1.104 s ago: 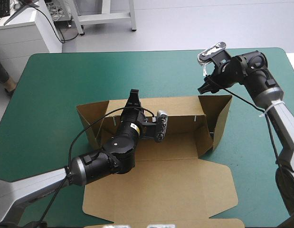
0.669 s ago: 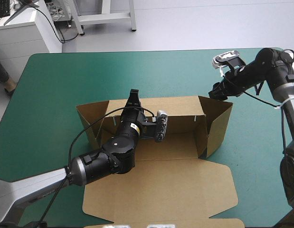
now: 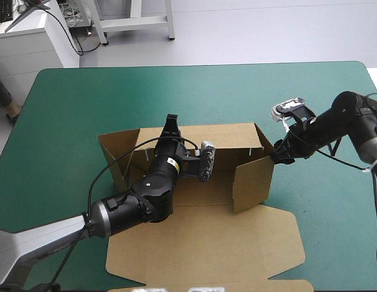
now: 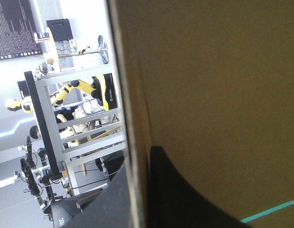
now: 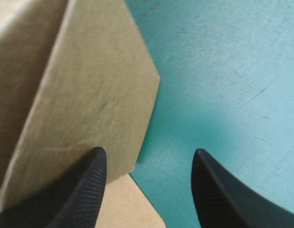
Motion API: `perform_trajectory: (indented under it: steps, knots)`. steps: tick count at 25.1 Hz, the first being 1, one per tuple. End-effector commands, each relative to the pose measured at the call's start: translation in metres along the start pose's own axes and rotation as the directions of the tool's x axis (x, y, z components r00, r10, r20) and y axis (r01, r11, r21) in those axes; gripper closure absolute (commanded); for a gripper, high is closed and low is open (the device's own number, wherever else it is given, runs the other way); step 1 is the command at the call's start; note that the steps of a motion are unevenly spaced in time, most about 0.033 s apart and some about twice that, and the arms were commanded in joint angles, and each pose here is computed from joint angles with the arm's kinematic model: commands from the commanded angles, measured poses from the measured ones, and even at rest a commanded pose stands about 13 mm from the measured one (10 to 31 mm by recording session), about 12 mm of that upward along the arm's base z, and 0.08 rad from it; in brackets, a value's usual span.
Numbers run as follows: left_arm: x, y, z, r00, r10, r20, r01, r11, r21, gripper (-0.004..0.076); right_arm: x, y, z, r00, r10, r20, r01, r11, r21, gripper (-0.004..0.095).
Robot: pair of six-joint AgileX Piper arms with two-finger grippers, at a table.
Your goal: Fold the box
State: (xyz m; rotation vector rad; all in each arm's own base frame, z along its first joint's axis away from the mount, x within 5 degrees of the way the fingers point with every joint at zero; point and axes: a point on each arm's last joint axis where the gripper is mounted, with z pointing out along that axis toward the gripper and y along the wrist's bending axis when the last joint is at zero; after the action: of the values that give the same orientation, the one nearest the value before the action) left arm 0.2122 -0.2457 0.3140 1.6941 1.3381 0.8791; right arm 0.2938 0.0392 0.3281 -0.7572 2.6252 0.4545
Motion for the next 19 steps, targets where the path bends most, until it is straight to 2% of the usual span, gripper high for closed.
perform_trajectory:
  steps: [1, 3, 7, 10, 19]
  knots:
    - [-0.003, 0.009, -0.01, 0.997, -0.025, 0.079, 0.027, 0.999, -0.027, 0.0732, 0.01, 0.024, -0.022, 0.993, -0.044, 0.105, 0.05, 0.997, -0.052, 0.0413]
    - [-0.003, 0.009, -0.01, 0.997, -0.025, 0.079, 0.027, 0.999, -0.027, 0.0732, 0.019, 0.035, -0.026, 0.989, -0.05, 0.139, 0.062, 0.995, -0.08, 0.0413]
    - [-0.004, 0.009, -0.01, 0.996, -0.023, 0.086, 0.026, 0.999, -0.029, 0.0732, 0.031, 0.054, -0.028, 0.977, -0.076, 0.198, 0.09, 0.994, -0.064, 0.0413]
    - [-0.004, 0.01, -0.01, 0.996, -0.023, 0.088, 0.026, 0.999, -0.029, 0.0732, 0.03, 0.063, -0.022, 0.968, -0.109, 0.225, 0.113, 0.994, -0.007, 0.0413]
    - [-0.004, 0.01, -0.01, 0.996, -0.023, 0.09, 0.026, 0.999, -0.029, 0.0732, 0.013, 0.09, -0.005, 0.955, -0.076, 0.288, 0.037, 0.99, 0.137, 0.0413]
